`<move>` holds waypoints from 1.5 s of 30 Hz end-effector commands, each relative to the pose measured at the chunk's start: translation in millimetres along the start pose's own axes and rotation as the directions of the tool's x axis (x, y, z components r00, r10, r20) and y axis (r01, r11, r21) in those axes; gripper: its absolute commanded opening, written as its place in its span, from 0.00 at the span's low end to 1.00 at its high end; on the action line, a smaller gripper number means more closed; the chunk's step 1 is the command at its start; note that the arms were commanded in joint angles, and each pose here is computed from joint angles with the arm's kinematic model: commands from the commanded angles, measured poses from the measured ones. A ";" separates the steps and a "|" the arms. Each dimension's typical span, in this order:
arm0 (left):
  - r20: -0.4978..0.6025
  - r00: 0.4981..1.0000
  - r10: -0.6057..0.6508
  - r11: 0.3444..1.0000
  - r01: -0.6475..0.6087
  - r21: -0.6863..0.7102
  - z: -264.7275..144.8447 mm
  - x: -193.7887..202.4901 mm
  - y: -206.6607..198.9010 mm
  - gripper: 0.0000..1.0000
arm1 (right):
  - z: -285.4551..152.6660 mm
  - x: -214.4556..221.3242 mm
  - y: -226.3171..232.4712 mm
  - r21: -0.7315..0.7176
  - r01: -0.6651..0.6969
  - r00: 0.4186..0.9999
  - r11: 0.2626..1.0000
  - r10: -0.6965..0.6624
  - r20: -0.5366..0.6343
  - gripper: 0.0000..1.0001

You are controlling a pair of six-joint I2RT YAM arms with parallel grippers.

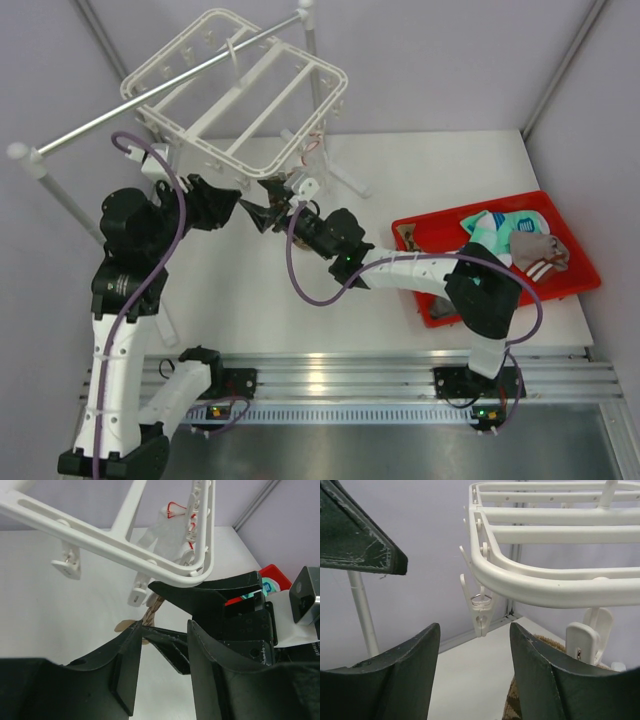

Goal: Clip the socks to the hanger
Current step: Open the clamp at the hanger.

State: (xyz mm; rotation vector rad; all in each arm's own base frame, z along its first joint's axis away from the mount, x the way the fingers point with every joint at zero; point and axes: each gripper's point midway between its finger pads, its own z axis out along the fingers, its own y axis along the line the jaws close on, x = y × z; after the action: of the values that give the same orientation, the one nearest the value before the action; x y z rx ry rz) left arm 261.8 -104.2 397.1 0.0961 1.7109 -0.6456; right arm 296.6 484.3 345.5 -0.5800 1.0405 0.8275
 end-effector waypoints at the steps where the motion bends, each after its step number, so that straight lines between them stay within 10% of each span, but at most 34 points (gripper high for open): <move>1: 0.030 0.997 0.068 0.993 -0.065 -0.100 -12.4 -6.4 15.1 0.46 | 10.4 -38.4 -4.0 -0.008 0.003 0.992 1.000 -0.002 0.129 0.57; 26: 0.081 0.988 0.128 0.992 -0.129 0.011 50.4 -3.7 26.5 0.56 | -6.9 -30.7 4.7 -0.077 0.020 0.996 0.997 -0.013 0.087 0.57; 39: 0.044 0.988 0.149 0.985 -0.153 0.084 53.6 6.6 18.2 0.19 | -4.6 -25.4 -8.3 -0.187 -0.156 0.987 0.970 0.158 -0.008 0.57; 45: 0.005 0.984 0.178 0.959 -0.175 0.222 44.6 14.6 -6.1 0.17 | -4.3 -34.7 6.7 -0.313 -0.217 0.976 0.924 0.216 -0.039 0.57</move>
State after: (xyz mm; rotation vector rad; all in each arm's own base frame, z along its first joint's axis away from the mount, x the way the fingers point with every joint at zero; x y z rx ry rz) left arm 310.0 -121.8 361.5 0.2891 1.6890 -0.6488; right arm 304.2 476.0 323.8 -0.7183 1.1166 1.0711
